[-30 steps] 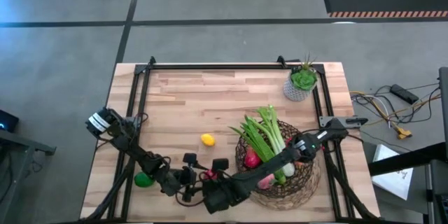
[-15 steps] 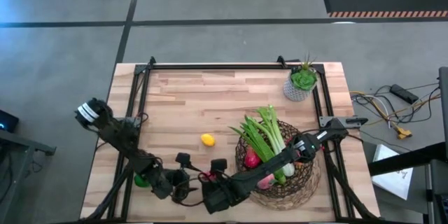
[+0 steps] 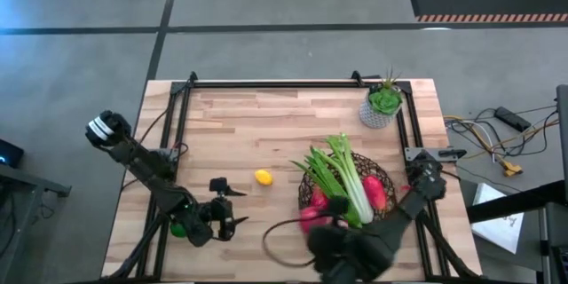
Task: Build produce basket
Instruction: Put the red apple into the wire basket, then put the lemon into the wire basket
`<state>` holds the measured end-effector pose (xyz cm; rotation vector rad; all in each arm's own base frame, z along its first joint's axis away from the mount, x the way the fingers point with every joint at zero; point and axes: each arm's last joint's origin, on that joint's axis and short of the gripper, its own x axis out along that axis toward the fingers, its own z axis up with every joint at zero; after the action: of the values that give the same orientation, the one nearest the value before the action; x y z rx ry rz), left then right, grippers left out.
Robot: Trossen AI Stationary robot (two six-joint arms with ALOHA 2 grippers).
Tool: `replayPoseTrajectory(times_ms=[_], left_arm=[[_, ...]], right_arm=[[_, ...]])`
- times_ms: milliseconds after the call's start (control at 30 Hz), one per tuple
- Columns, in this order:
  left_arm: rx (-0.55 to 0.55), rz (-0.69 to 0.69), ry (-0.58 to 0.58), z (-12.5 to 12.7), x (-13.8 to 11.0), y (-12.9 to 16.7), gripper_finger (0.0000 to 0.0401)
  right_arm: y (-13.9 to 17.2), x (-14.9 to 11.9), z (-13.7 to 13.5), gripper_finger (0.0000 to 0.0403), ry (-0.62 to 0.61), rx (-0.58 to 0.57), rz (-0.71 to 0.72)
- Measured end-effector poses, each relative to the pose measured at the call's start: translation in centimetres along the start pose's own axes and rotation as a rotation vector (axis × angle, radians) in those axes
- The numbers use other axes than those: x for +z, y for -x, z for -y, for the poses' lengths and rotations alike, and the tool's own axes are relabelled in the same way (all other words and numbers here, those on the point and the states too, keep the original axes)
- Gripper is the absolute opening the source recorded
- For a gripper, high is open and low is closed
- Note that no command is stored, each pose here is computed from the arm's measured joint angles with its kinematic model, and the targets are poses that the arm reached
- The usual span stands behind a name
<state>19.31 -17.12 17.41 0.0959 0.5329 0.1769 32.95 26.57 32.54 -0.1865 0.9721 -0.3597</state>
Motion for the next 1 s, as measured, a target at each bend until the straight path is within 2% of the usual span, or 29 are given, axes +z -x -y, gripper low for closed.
replayPoseTrajectory(times_ms=[67, 133, 267, 467, 633, 833, 1000], left_arm=[[0.003, -0.015, 0.026, -0.4, 0.4, -0.6, 0.0315], [0.012, -0.036, 0.056, -1.1, 0.8, -1.4, 0.0315], [0.027, -0.099, 0.083, -3.2, 1.5, -3.4, 0.0315], [-0.024, -0.173, -0.096, -5.9, 2.2, -5.6, 0.0315], [-0.067, -0.169, -0.269, -7.0, 2.6, -6.4, 0.0315], [-0.100, -0.191, -0.292, -9.2, 3.2, -7.6, 0.0315], [-0.155, -0.213, -0.318, -10.6, 2.9, -8.4, 0.0315]], right_arm=[[1.4, -0.7, 0.6, 0.0289, -0.099, 0.047, -0.040], [2.4, -1.2, 1.5, 0.0289, -0.128, 0.121, -0.076], [1.8, -3.5, 2.9, 0.0301, -0.200, 0.083, -0.222], [-1.0, -7.4, 3.8, 0.0307, -0.265, 0.017, -0.441], [-2.3, -9.2, 4.4, 0.0328, -0.341, 0.018, -0.619], [-1.2, -8.9, 5.6, 0.0374, -0.375, 0.084, -0.577], [0.5, -7.8, 6.4, 0.0383, -0.395, 0.104, -0.381]])
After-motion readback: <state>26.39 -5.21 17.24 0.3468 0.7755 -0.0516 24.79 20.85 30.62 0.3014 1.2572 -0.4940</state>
